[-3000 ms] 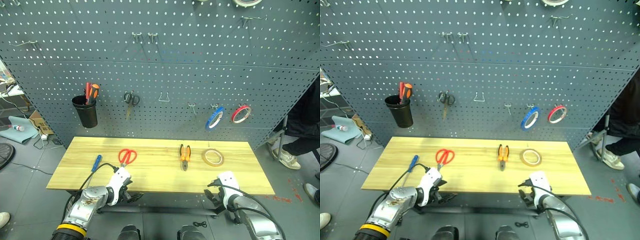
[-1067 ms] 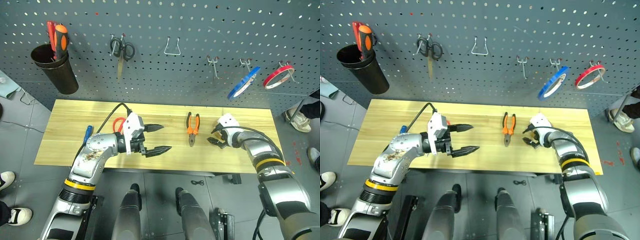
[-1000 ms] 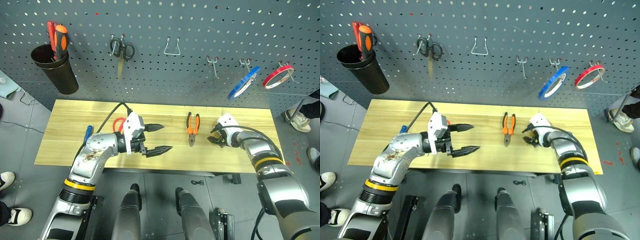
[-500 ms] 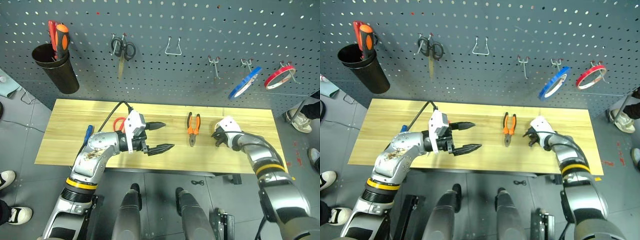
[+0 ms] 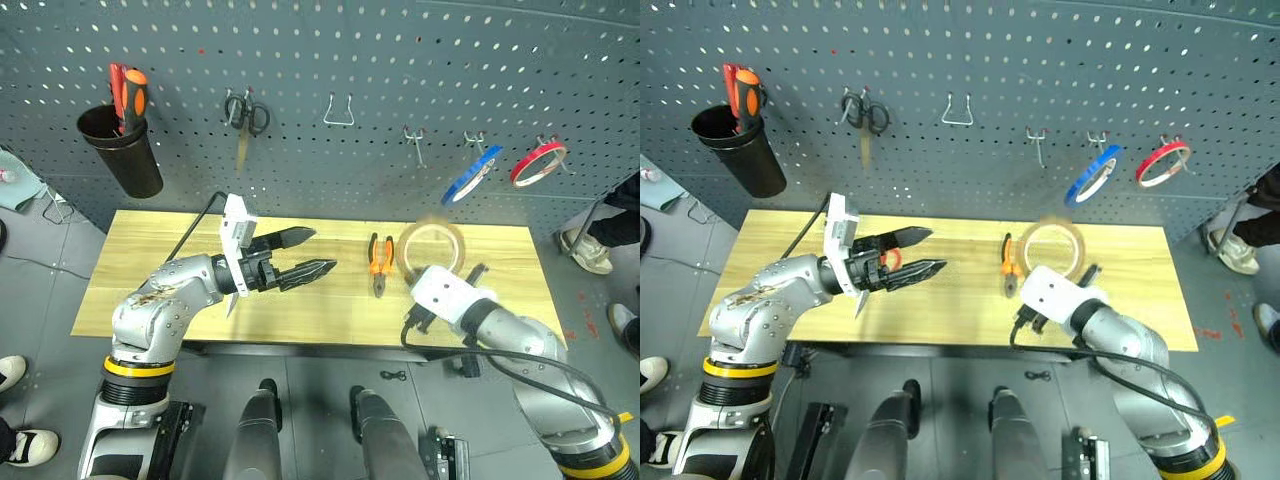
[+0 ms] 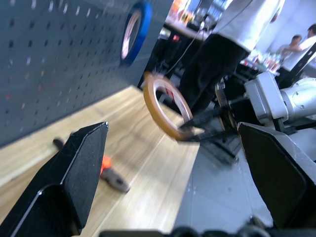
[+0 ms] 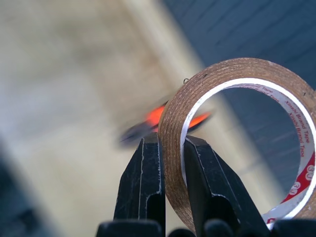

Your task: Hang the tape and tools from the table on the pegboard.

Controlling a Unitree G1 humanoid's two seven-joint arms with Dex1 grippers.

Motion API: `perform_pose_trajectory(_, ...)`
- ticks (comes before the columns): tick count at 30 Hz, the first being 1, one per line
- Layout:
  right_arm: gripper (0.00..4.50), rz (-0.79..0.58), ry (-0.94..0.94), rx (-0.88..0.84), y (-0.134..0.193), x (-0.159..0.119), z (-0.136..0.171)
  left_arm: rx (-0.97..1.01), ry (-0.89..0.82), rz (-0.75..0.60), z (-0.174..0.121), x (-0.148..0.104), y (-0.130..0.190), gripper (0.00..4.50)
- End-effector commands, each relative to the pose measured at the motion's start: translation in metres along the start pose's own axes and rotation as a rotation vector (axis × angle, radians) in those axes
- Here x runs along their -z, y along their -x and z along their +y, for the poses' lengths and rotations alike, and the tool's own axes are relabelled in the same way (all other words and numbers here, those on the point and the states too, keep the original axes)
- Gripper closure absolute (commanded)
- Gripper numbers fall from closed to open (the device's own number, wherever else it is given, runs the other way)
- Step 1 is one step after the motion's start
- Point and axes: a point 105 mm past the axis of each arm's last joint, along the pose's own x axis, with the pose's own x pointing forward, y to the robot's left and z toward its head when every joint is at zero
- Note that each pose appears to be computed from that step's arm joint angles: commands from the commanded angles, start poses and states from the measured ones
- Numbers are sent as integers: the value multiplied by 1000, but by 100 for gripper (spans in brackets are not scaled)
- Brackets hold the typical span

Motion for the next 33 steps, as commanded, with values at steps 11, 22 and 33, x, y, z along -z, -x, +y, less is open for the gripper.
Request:
perform_pose_trajectory(11, 425, -232, 246, 243, -44, -37, -61, 12, -9, -250, 0, -75, -2, 0)
perform_pose_trajectory(22, 425, -168, -3, 121, -73, -9, -55, -20, -8, -236, 2, -67, -2, 0)
perform_pose_trajectory(33, 154, -95, -133, 101, -76, 13, -52, -17, -16, -207, 1, -62, -2, 0)
